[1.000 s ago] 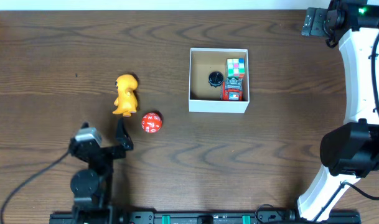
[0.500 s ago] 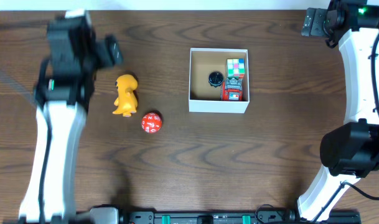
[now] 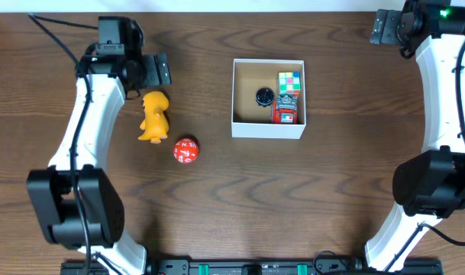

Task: Pack container
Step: 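Move the left gripper over the orange toy dinosaur and grasp it, then lift the dinosaur and carry it over the white box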

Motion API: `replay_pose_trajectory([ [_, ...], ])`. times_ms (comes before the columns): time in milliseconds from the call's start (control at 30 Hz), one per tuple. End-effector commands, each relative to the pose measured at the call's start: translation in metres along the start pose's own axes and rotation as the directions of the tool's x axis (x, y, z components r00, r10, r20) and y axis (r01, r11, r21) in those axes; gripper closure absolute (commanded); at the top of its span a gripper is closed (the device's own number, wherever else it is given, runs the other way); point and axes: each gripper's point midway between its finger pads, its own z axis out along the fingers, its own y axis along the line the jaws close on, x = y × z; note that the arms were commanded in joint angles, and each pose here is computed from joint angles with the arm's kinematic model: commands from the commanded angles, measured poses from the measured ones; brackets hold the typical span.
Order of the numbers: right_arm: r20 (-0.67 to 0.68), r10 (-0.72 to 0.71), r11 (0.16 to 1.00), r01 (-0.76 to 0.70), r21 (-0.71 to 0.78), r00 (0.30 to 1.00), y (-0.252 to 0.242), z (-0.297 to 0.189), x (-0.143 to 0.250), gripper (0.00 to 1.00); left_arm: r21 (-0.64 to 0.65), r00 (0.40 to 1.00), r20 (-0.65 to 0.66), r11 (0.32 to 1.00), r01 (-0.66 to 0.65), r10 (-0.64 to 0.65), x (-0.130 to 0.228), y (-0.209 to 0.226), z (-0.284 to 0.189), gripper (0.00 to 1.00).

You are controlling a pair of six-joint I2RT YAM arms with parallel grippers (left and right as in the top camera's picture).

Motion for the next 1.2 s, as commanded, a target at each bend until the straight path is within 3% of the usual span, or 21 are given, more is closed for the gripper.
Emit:
replay_pose_trajectory([
  [0,-0.005,0.019,1.000,-0.019,0.004,1.000,-0.003,0.002,0.001,0.01,-0.008,0.997,-0.076,1.000,-0.010,0.009,0.014,0.002,0.016,0.02],
  [367,-0.005,0.019,1.000,-0.019,0.004,1.000,-0.003,0.002,0.001,0.01,-0.059,0.949,-0.315,0.998,0.016,-0.034,0.074,0.014,0.039,0.02],
  [867,-0.005,0.019,1.000,-0.019,0.004,1.000,-0.003,0.002,0.001,0.01,-0.071,0.934,-0.355,0.997,0.023,-0.047,0.109,0.021,0.062,0.02],
  [967,-0.005,0.019,1.000,-0.019,0.004,1.000,-0.003,0.002,0.001,0.01,-0.065,0.943,-0.329,0.998,0.023,-0.043,0.104,0.020,0.065,0.31],
  [1000,-0.005,0.019,1.000,-0.019,0.004,1.000,-0.003,0.002,0.001,0.01,-0.065,0.945,-0.325,0.998,0.023,-0.043,0.103,0.020,0.066,0.36],
  [1167,-0.005,0.019,1.000,-0.019,0.004,1.000,-0.003,0.002,0.001,0.01,-0.101,0.953,-0.299,0.995,0.010,-0.040,0.100,0.027,0.070,0.43],
])
